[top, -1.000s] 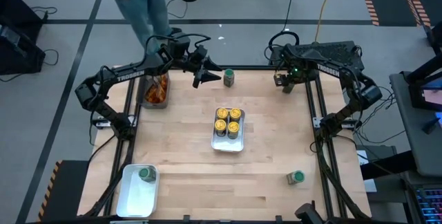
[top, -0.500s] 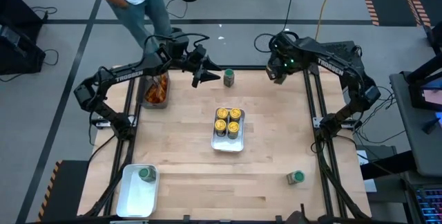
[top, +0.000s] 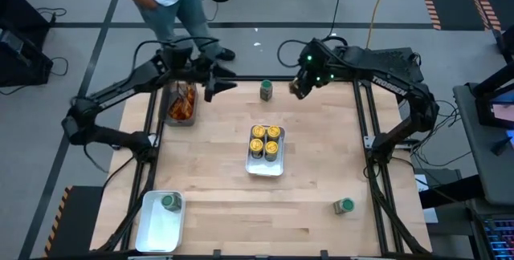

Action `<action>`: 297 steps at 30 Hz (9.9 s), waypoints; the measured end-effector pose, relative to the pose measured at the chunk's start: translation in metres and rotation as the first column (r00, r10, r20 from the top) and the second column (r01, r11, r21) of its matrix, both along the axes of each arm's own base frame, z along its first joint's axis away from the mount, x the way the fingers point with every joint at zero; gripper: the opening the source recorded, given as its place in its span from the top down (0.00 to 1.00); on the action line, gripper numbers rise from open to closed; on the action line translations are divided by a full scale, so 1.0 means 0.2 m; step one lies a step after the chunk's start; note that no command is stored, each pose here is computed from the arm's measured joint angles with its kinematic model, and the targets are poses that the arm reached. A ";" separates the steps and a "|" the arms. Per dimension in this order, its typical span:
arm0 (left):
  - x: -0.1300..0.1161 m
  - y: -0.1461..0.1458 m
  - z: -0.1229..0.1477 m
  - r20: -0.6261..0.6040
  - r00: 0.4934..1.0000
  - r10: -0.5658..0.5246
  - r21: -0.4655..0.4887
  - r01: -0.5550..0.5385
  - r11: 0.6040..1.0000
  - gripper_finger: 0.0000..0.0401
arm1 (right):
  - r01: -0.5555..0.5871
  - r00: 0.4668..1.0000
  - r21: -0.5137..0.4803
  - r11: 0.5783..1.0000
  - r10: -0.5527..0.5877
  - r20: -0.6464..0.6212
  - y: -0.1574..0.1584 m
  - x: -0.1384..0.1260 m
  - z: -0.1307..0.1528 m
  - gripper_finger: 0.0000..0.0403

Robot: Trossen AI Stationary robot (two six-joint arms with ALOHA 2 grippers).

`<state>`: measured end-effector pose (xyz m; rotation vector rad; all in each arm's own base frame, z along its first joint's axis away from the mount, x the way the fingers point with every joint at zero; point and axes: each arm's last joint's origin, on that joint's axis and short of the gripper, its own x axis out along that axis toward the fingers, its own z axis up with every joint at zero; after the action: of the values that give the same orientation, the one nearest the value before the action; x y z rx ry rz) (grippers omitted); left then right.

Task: Sort spices by type
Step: Put the middle green spice bottle into the bottom white bin

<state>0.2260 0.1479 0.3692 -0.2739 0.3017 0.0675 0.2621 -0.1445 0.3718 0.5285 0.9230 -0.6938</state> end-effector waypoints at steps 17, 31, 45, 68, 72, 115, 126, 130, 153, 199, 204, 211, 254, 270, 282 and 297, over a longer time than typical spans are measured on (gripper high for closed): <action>-0.12 -0.49 -0.01 -0.320 0.945 0.065 -0.176 -0.127 0.976 0.40 | -0.400 0.858 -0.170 0.900 0.433 0.275 0.50 0.31 0.11 0.43; -0.23 -0.70 -0.11 -0.615 0.778 -0.127 -0.140 0.050 0.989 0.40 | -0.432 0.843 0.032 0.901 0.391 0.370 0.84 0.71 -0.20 0.44; -0.47 -0.83 -0.04 -0.592 0.775 -0.220 -0.052 0.235 0.970 0.40 | -0.409 0.904 0.178 0.895 0.371 0.211 1.11 1.18 -0.47 0.43; -0.50 -0.82 -0.05 -0.534 0.820 -0.208 0.029 0.263 0.964 0.40 | -0.320 0.939 0.276 0.906 0.342 -0.033 1.16 1.20 -0.75 0.40; -0.49 -0.82 -0.06 -0.536 0.818 -0.208 0.028 0.263 0.964 0.40 | -0.349 0.924 0.293 0.890 0.379 -0.052 1.15 1.19 -0.76 0.39; -0.48 -0.82 -0.05 -0.520 0.838 -0.165 0.071 0.235 0.969 0.40 | -0.446 0.884 0.278 0.851 0.467 -0.011 1.08 1.22 -0.74 0.30; -0.48 -0.82 -0.05 -0.519 0.839 -0.164 0.069 0.233 0.970 0.40 | -0.401 0.914 0.186 0.897 0.405 0.018 1.04 1.25 -0.73 0.30; -0.48 -0.82 -0.05 -0.520 0.839 -0.164 0.069 0.233 0.970 0.40 | -0.380 0.925 0.167 0.910 0.373 0.073 1.04 1.27 -0.72 0.30; -0.37 -0.83 -0.03 -0.438 0.884 -0.163 -0.001 0.181 0.984 0.40 | -0.256 0.966 -0.242 0.936 0.258 -0.022 0.87 0.82 0.00 0.30; 0.45 -1.10 -0.72 -0.717 0.598 -0.358 0.122 0.613 0.780 0.40 | -0.297 0.953 -0.344 0.891 0.251 -0.173 1.07 0.47 0.18 0.30; 0.45 -1.10 -0.71 -0.713 0.603 -0.358 0.120 0.608 0.785 0.40 | -0.316 0.946 -0.350 0.882 0.264 -0.188 1.07 0.47 0.18 0.30; 0.44 -1.10 -0.72 -0.725 0.590 -0.357 0.108 0.609 0.786 0.40 | -0.308 0.948 -0.354 0.883 0.252 -0.196 1.03 0.48 0.18 0.30; 0.40 -1.05 -0.71 -0.758 0.547 -0.356 0.064 0.605 0.794 0.47 | -0.310 0.946 -0.360 0.880 0.246 -0.213 0.98 0.49 0.18 0.30; -0.13 -1.03 -0.24 -0.675 0.637 -0.374 -0.112 0.412 0.904 0.47 | -0.296 0.947 -0.367 0.882 0.222 -0.232 0.90 0.50 0.18 0.30; -0.55 -1.10 -0.09 -0.633 0.657 -0.410 -0.332 0.249 0.910 0.47 | -0.271 0.954 -0.364 0.891 0.199 -0.223 0.87 0.50 0.18 0.30; -0.77 -1.21 -0.12 -0.746 0.534 -0.397 -0.351 0.191 0.917 0.47 | -0.186 0.978 -0.341 0.921 0.140 -0.154 0.91 0.50 0.18 0.30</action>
<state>0.0716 -0.0942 0.3446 -0.4097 1.2982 -0.2000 0.3613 0.0368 0.4086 0.0849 0.9228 -0.7272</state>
